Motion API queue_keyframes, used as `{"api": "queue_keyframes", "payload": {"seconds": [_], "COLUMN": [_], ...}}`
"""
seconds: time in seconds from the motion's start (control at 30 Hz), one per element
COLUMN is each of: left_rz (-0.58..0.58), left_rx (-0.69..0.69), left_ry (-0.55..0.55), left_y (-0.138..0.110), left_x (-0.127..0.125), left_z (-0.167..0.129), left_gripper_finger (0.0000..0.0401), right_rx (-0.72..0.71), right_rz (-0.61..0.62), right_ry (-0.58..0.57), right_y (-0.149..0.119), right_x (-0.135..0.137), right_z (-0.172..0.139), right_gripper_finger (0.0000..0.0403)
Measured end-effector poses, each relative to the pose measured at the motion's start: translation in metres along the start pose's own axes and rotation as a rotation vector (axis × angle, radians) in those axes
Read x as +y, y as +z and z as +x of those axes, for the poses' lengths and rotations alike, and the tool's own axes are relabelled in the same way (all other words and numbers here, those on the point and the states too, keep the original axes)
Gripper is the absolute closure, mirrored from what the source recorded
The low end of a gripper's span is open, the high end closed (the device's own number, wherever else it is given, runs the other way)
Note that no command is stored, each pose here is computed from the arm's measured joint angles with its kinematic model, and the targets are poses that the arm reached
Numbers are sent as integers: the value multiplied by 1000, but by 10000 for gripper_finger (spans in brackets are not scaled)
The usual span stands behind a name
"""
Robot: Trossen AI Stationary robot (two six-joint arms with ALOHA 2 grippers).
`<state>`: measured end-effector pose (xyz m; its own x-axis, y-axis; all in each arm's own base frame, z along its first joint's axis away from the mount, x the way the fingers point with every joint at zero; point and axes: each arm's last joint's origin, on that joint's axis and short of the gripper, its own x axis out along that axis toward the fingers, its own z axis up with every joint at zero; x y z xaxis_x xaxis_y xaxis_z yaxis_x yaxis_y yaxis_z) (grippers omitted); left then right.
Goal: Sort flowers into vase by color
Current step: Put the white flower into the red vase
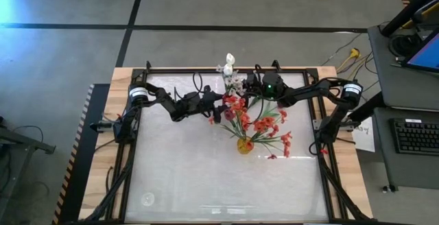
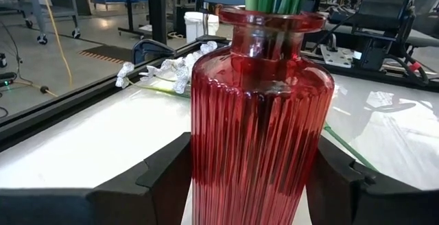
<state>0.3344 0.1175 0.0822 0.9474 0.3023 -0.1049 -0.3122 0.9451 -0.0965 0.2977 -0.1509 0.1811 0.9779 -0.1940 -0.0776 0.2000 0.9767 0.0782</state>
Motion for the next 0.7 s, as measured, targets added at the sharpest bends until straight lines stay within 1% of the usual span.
{"api": "queue_keyframes", "payload": {"seconds": [0.27, 0.4, 0.5, 0.7], "left_rz": [32, 37, 36, 35], "left_rx": [0, 1, 1, 1], "left_ry": [16, 16, 16, 32], "left_y": [0, 0, -1, -1], "left_x": [0, -2, -2, -2], "left_z": [0, 0, 0, 0], "left_gripper_finger": [186, 186, 186, 186], "right_rx": [-8, -2, -9, -7], "right_rz": [-7, -45, -2, -8], "right_ry": [2, 23, 27, 41], "right_y": [1, 0, 1, 0], "right_x": [0, 0, 1, 3], "right_z": [0, 0, 0, 1], "right_gripper_finger": [390, 390, 390, 390]}}
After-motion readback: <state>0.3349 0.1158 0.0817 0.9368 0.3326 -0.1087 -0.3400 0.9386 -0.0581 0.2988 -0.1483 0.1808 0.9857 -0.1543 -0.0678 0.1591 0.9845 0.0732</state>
